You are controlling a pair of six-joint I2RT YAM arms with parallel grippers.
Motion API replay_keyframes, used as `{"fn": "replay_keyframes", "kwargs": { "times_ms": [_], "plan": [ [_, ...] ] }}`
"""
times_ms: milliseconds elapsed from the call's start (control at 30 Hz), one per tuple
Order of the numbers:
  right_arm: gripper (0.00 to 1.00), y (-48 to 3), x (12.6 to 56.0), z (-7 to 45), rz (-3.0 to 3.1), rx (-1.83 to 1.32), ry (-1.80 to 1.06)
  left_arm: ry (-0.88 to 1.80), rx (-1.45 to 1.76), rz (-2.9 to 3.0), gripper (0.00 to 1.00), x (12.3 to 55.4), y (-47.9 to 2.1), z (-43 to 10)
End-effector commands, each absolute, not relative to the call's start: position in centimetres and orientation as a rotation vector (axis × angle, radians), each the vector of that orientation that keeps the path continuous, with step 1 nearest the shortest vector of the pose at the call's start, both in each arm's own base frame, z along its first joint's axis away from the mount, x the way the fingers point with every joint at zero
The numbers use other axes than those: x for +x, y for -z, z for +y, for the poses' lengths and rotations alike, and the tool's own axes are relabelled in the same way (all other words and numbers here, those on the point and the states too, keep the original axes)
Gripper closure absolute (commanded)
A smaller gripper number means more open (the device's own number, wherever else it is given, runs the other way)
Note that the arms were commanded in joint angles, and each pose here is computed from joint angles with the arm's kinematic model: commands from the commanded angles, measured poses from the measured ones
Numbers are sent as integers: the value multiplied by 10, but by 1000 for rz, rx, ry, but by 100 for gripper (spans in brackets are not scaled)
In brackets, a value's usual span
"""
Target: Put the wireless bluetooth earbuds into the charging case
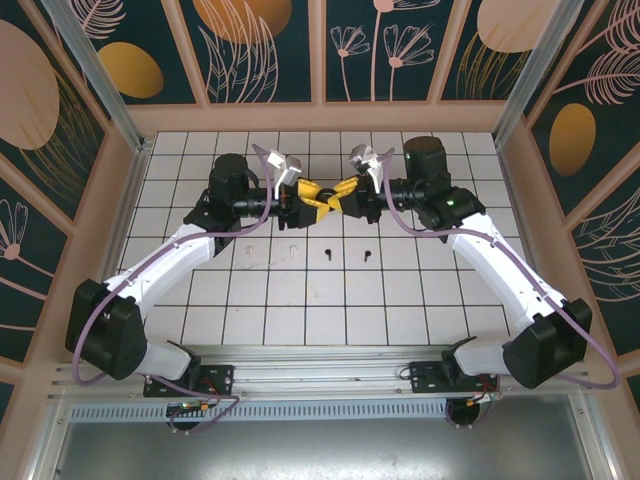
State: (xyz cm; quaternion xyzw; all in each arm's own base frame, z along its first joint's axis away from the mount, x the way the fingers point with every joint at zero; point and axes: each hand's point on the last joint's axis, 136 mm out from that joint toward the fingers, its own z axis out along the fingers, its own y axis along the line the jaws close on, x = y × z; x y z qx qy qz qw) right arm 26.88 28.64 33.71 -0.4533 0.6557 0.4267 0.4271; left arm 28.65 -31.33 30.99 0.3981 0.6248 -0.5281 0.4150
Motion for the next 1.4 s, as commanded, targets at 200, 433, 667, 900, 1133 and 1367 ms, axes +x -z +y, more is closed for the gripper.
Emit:
{"fn": "replay_keyframes", "kwargs": {
  "times_ms": [200, 433, 667, 900, 1133, 1367],
  "plan": [
    [97, -346, 260, 286, 1579, -1136, -1116, 1343, 959, 1546, 55, 288, -311, -308],
    [97, -348, 260, 288, 1567, -1138, -1131, 1368, 967, 1528, 69, 285, -316, -308],
    [97, -343, 260, 290, 1577, -1143, -1156, 1382, 958, 1502, 56, 282, -322, -307],
    [98, -346, 261, 291, 1570, -1138, -1162, 1394, 968, 1500, 70, 279, -321, -307],
    [88, -345, 266, 292, 1591, -1097, -1182, 1394, 977, 1484, 78, 277, -325, -306],
    [69, -348, 283, 296, 1643, -961, -1230, 1298, 949, 1492, 92, 275, -313, -298]
  ]
}}
